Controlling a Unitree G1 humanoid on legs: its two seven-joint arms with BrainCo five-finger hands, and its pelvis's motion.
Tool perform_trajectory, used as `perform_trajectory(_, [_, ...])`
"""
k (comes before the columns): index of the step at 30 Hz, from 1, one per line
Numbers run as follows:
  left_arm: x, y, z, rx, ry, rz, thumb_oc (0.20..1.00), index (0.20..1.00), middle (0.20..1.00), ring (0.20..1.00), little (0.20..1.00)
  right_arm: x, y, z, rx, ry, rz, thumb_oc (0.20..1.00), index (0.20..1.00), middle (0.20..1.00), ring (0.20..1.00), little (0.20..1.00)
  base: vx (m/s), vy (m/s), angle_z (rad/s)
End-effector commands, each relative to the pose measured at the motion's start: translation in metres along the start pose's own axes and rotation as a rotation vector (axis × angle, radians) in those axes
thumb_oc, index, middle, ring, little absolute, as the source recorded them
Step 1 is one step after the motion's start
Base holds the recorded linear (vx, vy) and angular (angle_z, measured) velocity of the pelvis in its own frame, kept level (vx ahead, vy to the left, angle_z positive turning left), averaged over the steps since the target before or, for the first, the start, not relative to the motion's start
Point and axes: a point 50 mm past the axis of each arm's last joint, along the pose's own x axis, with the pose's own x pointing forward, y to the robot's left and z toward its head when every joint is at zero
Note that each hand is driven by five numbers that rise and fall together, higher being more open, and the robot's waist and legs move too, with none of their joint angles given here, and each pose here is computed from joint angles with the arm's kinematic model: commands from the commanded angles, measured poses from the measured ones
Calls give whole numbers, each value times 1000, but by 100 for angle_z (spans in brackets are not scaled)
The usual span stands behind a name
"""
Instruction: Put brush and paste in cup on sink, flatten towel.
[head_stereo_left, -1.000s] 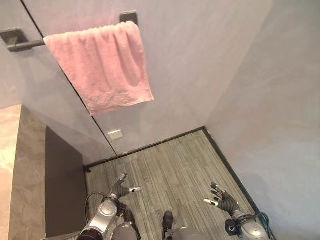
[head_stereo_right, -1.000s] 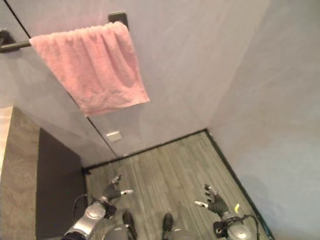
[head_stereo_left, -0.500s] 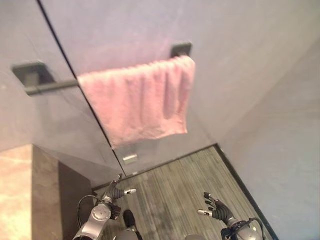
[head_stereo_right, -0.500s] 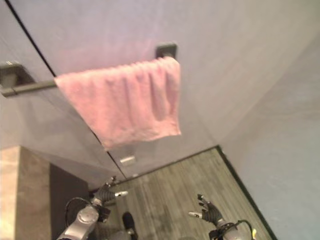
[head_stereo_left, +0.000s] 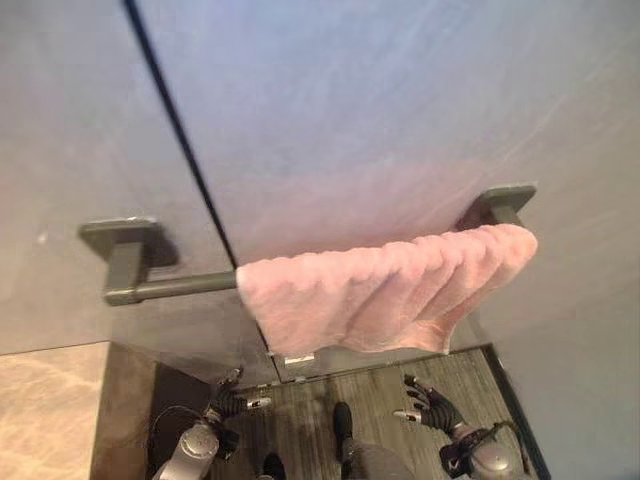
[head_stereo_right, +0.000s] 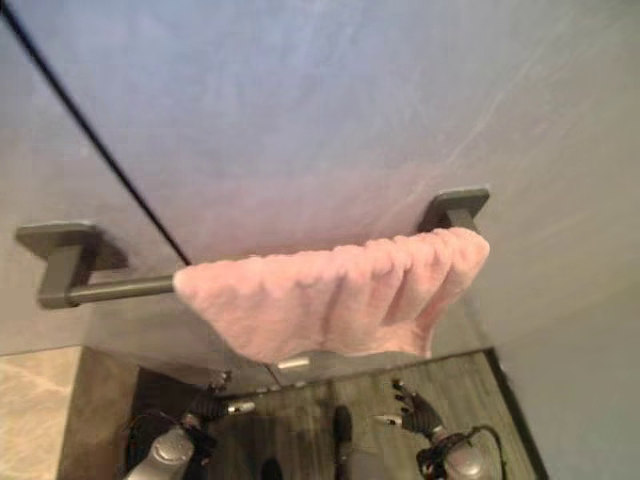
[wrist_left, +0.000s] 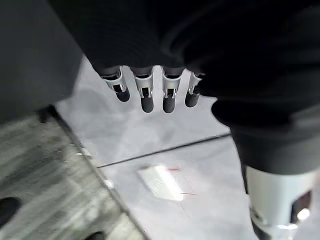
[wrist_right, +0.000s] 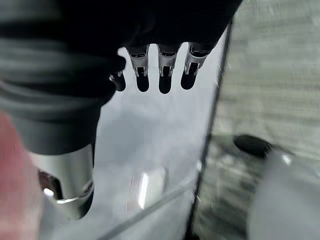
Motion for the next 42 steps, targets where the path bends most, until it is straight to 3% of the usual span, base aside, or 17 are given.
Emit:
perform_trajectory(1, [3, 7, 6, 53, -38, -6, 1000, 1000, 1000, 1000, 1000, -6, -4, 11, -14, -73, -17, 1000, 1000, 1000, 1000, 1000, -24, -106, 20])
perform_trajectory(14, [7, 14, 14, 132, -67, 18, 1000, 1000, 1000, 1000, 1000, -6, -20, 10, -62, -55, -74, 1000, 1000, 1000, 1000, 1000, -106, -77, 14])
perform_trajectory(25, [5, 8, 10, 108, -57, 0, 1000, 1000, 1000, 1000, 1000, -1, -22, 12, -62, -53, -99, 1000, 1000, 1000, 1000, 1000, -45, 121, -9])
perform_trajectory(36, [7, 24, 13, 118, -55, 48, 1000, 1000, 1000, 1000, 1000, 10, -10, 18, -99, -57, -55, 1000, 1000, 1000, 1000, 1000, -47, -13, -14])
perform_trajectory(42, [1, 32, 3, 99, -27, 69, 1000, 1000, 1000, 1000, 1000, 5, -27, 23, -79, -79, -122, 1000, 1000, 1000, 1000, 1000, -1, -96, 6])
